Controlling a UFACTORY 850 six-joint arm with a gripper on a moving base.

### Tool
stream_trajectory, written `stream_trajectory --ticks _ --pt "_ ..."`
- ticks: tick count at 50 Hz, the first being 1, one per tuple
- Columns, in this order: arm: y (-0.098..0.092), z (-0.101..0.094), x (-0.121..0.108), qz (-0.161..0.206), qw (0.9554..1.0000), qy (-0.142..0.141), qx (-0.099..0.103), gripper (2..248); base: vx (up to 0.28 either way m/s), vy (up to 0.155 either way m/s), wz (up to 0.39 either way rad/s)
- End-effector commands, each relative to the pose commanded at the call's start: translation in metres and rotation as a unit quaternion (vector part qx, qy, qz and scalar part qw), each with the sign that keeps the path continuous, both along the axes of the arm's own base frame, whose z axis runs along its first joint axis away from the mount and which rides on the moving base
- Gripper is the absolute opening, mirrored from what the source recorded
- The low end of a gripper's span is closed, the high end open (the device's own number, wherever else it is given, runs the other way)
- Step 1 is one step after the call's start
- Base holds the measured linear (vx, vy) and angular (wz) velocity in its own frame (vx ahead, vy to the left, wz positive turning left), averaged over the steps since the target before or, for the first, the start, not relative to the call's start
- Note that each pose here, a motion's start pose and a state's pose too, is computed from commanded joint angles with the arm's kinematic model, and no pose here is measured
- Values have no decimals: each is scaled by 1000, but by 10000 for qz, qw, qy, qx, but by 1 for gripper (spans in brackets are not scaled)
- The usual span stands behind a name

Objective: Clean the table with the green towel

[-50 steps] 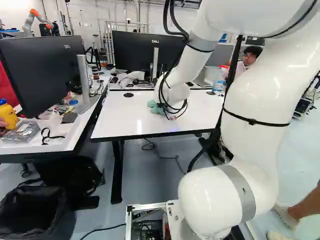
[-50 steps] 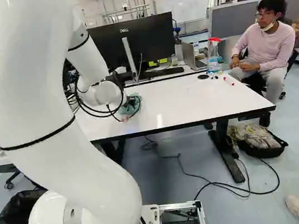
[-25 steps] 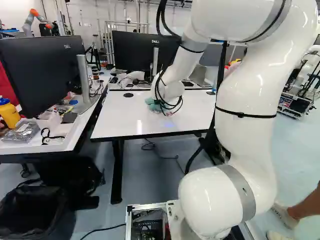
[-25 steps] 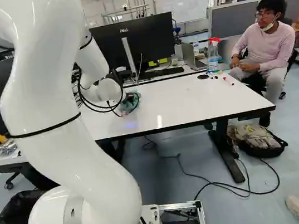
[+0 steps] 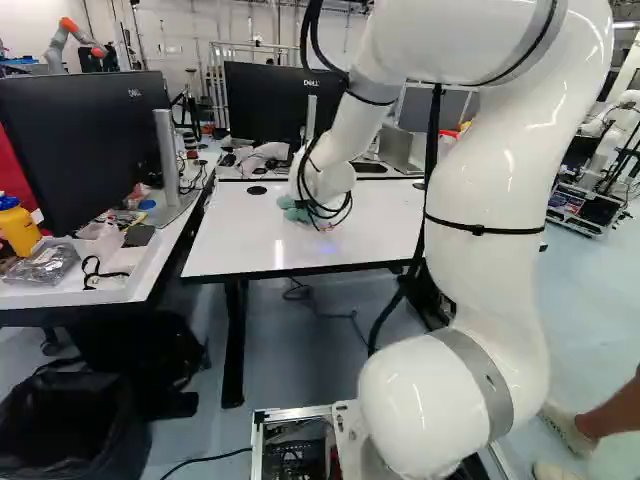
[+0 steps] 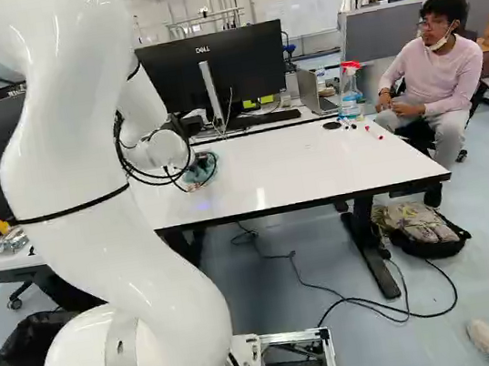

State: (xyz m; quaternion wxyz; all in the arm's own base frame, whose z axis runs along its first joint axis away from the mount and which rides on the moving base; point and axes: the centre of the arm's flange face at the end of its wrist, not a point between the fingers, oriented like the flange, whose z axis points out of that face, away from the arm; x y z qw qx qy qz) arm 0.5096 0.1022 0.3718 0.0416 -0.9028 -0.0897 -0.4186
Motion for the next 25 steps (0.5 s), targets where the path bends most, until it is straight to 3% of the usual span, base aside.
stream_trajectory --ticks 25 --pt "19 2 -36 262 9996 68 -16 55 0 0 0"
